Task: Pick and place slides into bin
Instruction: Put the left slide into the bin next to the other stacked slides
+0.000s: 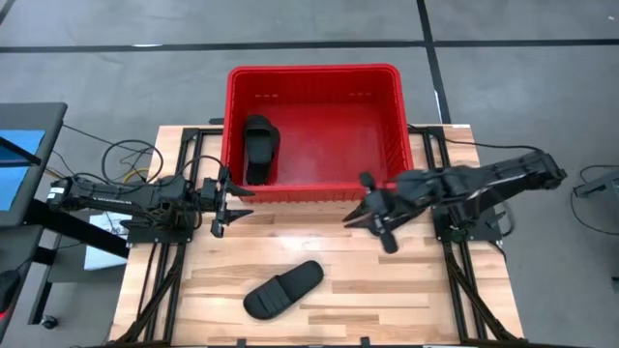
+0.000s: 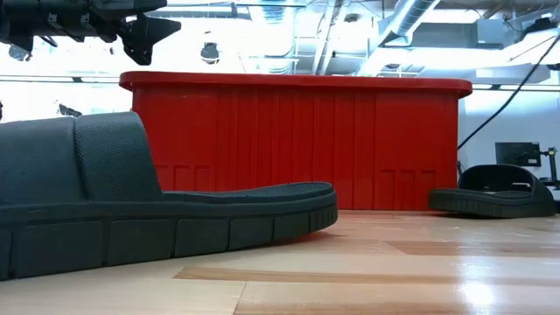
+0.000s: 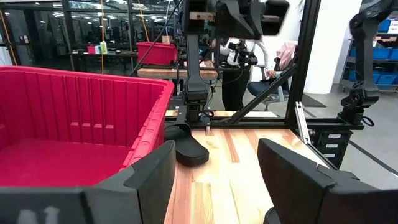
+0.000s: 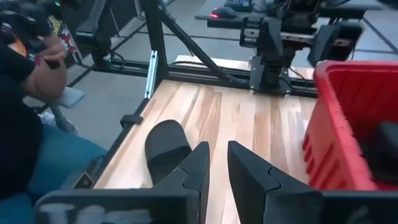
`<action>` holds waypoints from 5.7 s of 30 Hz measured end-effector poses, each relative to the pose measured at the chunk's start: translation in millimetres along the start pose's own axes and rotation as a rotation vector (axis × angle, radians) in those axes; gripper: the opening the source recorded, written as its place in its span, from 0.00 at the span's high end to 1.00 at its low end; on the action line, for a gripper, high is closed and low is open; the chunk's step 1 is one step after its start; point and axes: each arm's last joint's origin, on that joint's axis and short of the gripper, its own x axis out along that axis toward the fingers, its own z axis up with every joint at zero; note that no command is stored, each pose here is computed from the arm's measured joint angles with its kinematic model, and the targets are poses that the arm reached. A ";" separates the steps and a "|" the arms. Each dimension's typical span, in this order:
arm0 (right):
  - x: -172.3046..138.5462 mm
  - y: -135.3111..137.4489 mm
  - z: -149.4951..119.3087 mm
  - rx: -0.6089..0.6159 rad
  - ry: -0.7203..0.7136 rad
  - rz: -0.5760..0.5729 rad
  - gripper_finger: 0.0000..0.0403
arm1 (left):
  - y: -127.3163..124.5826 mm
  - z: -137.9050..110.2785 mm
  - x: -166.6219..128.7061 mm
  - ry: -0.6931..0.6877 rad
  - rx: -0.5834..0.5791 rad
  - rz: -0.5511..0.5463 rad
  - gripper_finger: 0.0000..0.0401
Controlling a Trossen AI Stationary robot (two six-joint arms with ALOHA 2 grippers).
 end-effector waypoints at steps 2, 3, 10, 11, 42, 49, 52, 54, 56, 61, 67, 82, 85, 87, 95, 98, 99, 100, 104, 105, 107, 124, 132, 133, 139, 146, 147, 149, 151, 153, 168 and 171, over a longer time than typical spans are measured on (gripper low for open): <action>18.0 -0.7 -5.6 0.002 0.036 0.001 0.88 | -0.1 0.0 0.0 0.000 0.000 0.000 0.45; 26.8 -1.0 -8.9 0.003 0.055 0.001 0.88 | 0.0 0.0 0.0 0.000 0.000 0.000 0.45; 73.4 -9.0 -29.8 0.163 0.224 -0.027 0.88 | 0.0 0.1 0.0 0.000 0.000 0.000 0.45; 78.6 -10.7 -32.4 0.202 0.243 -0.033 0.88 | 0.0 0.1 0.0 0.000 0.000 0.000 0.45; 169.4 13.3 -98.8 0.771 0.603 -0.002 0.49 | -0.1 0.0 0.0 0.001 -0.010 0.000 0.45; 169.4 12.1 -100.2 0.834 0.599 -0.070 0.42 | -0.1 0.0 0.0 0.001 -0.017 -0.001 0.45; 175.5 10.7 -107.8 0.855 0.610 -0.108 0.44 | -0.1 -0.1 0.0 0.002 -0.019 -0.001 0.45; 177.1 10.7 -111.1 0.860 0.620 -0.116 0.45 | -0.1 0.0 0.0 0.001 -0.019 -0.001 0.45; 183.1 10.6 -113.6 0.881 0.612 -0.120 0.46 | -0.1 0.2 -0.2 0.000 -0.020 -0.002 0.45; 193.6 10.8 -130.0 0.926 0.653 -0.152 0.49 | -0.2 0.7 -0.3 -0.006 -0.027 -0.003 0.45; 197.3 10.6 -131.2 0.943 0.637 -0.154 0.50 | -2.2 0.6 -0.4 -0.002 -0.036 -0.071 0.45; 209.5 11.2 -152.9 0.952 0.699 -0.182 0.50 | -4.0 0.9 -0.6 0.000 -0.070 -0.133 0.45; 218.7 11.7 -159.8 0.962 0.698 -0.150 0.51 | -4.0 0.6 -0.6 0.003 -0.071 -0.134 0.45; 221.9 12.1 -165.1 0.975 0.718 -0.148 0.52 | -4.0 0.5 -0.4 0.004 -0.071 -0.134 0.45; 222.2 12.0 -169.0 0.983 0.749 -0.141 0.82 | -4.0 0.0 -0.3 0.010 -0.086 -0.134 0.45; 219.5 12.5 -163.5 0.964 0.736 -0.120 0.93 | -4.0 0.0 -0.3 0.010 -0.087 -0.134 0.45; 218.8 12.5 -162.4 0.963 0.733 -0.121 0.93 | -4.0 0.0 -0.3 0.010 -0.087 -0.134 0.45; 218.1 12.6 -161.3 0.960 0.729 -0.122 0.93 | -4.0 0.0 -0.3 0.010 -0.087 -0.134 0.45; 214.4 13.9 -157.4 0.947 0.725 -0.124 0.93 | -4.0 -0.1 -0.3 0.011 -0.087 -0.134 0.45; 213.2 15.0 -156.0 0.941 0.725 -0.121 0.93 | -4.0 -0.1 -0.3 0.011 -0.087 -0.134 0.45; 212.3 17.6 -154.7 0.933 0.726 -0.117 0.93 | -4.0 -0.2 -0.3 0.012 -0.087 -0.134 0.45; 196.5 53.2 -94.2 0.774 0.847 -0.238 0.93 | -3.9 -1.6 -0.3 0.027 -0.098 -0.133 0.45; 154.4 62.0 -43.3 0.719 0.774 -0.353 0.93 | -3.9 -2.1 -0.3 0.033 -0.108 -0.132 0.45; 146.3 62.6 -36.5 0.728 0.748 -0.363 0.93 | -3.9 -2.1 -0.3 0.033 -0.108 -0.132 0.45; 89.4 63.7 -1.1 0.774 0.597 -0.444 0.94 | -3.9 -2.5 -0.3 0.037 -0.108 -0.131 0.45; 22.0 61.6 21.3 0.791 0.423 -0.600 0.94 | -3.9 -2.5 -0.3 0.037 -0.108 -0.132 0.45; 13.0 60.0 23.4 0.790 0.396 -0.626 0.94 | -3.9 -2.4 -0.3 0.036 -0.108 -0.132 0.45; -4.6 55.8 27.2 0.789 0.337 -0.679 0.94 | -3.9 -2.4 -0.3 0.036 -0.108 -0.132 0.45; -22.9 49.6 30.6 0.792 0.267 -0.742 0.94 | -3.9 -2.4 -0.3 0.036 -0.108 -0.132 0.45; -40.0 41.6 33.7 0.798 0.198 -0.802 0.94 | -3.9 -2.4 -0.3 0.036 -0.109 -0.132 0.45; -115.4 -37.1 41.3 0.967 -0.137 -1.176 0.94 | -3.9 -2.4 -0.3 0.037 -0.133 -0.132 0.45; -118.7 -52.3 40.6 1.031 -0.183 -1.243 0.94 | -3.9 -2.3 -0.3 0.037 -0.139 -0.132 0.45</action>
